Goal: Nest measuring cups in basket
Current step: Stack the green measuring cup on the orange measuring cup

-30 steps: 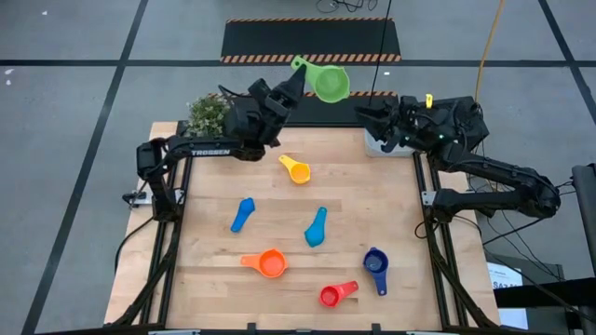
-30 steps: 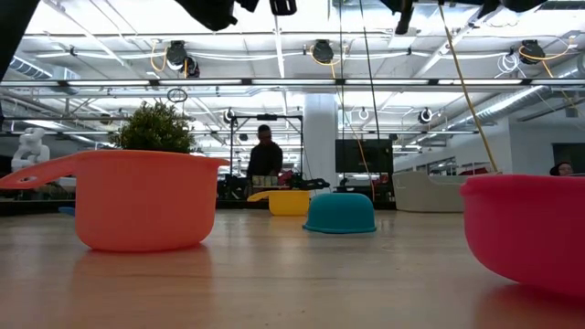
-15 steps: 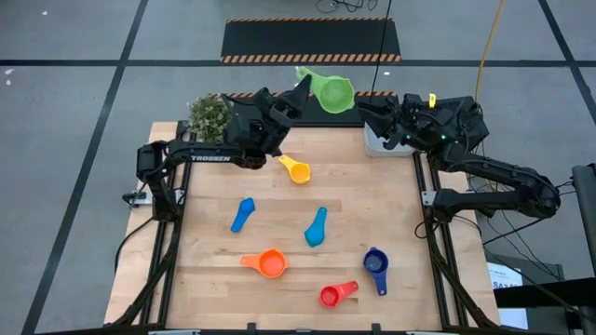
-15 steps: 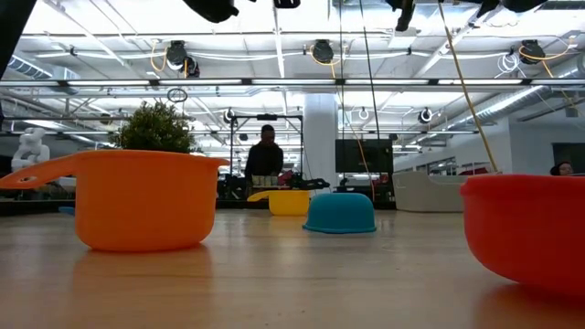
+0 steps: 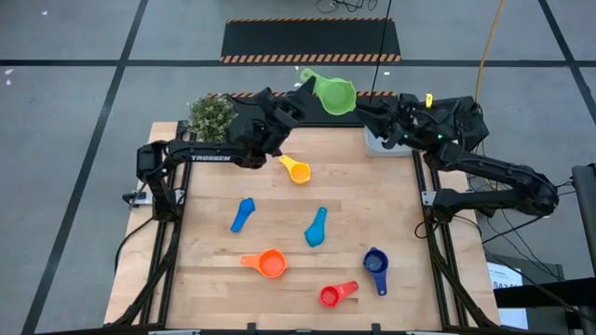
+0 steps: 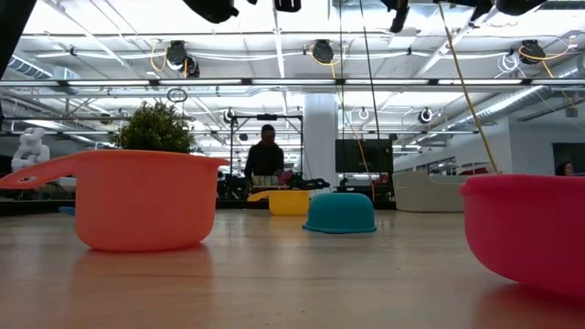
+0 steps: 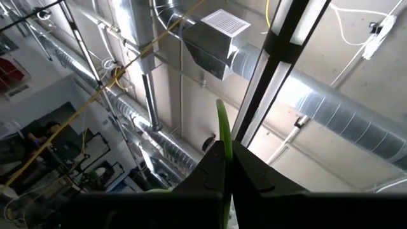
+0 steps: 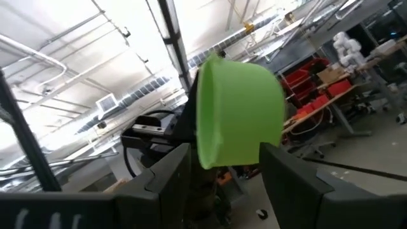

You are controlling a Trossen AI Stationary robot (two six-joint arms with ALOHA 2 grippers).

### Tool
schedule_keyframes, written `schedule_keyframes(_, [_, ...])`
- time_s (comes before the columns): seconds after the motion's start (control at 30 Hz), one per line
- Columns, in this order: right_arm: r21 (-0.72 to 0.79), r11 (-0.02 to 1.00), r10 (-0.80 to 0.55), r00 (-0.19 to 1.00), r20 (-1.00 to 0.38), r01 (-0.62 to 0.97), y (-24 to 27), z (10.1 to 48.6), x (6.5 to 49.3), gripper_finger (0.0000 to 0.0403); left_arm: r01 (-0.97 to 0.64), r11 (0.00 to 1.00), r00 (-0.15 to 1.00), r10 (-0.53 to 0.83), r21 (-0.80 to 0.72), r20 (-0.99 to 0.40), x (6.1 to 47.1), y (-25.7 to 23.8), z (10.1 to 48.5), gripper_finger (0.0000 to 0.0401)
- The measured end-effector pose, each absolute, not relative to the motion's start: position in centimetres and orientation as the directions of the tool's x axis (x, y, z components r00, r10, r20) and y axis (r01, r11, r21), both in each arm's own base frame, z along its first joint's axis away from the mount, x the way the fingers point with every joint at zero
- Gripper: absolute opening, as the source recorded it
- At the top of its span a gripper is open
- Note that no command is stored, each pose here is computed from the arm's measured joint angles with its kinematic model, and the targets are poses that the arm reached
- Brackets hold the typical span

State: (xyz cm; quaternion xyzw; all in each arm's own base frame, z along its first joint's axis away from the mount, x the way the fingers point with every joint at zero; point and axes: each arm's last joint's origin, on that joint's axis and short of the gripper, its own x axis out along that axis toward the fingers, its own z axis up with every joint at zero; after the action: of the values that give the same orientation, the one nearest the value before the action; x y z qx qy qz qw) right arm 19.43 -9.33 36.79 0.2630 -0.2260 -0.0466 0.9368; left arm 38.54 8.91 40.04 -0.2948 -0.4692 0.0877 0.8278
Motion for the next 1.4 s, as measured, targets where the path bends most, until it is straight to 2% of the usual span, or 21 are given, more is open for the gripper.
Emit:
schedule_keyframes(0.17, [0.538,0.841,-0.196,0.895,0.401,-0.057,-9.5,36.6,19.9,0.0169,0.123,0.814,0.544,0.423,-0.567,0.725,38.5,9.1,40.0,0.0011])
schedule_keyframes(0.37, [0.538,0.841,-0.194,0.892,0.409,-0.063,-9.7,36.4,20.2,0.0136,0.123,0.814,0.544,0.423,-0.568,0.725,38.5,9.1,40.0,0.0005])
schedule_keyframes(0.8, [0.536,0.841,-0.191,0.886,0.422,-0.075,-9.7,36.5,20.3,0.0011,0.100,0.813,0.560,0.430,-0.573,0.708,38.6,9.3,39.9,0.0014])
schedule_keyframes(1.07, [0.538,0.840,-0.191,0.886,0.421,-0.074,-9.8,36.5,20.3,0.0003,0.066,0.815,0.582,0.437,-0.575,0.686,38.8,9.4,39.7,0.0008])
schedule_keyframes(1.17, [0.549,0.833,-0.199,0.883,0.424,-0.076,-10.0,36.5,20.2,0.0002,-0.010,0.840,0.595,0.441,-0.543,0.672,38.8,9.4,39.8,0.0043])
schedule_keyframes(1.4, [0.580,0.810,-0.228,0.866,0.445,-0.084,-10.5,37.0,19.1,0.0001,-0.100,0.841,0.639,0.464,-0.531,0.614,37.4,9.6,41.5,0.0174])
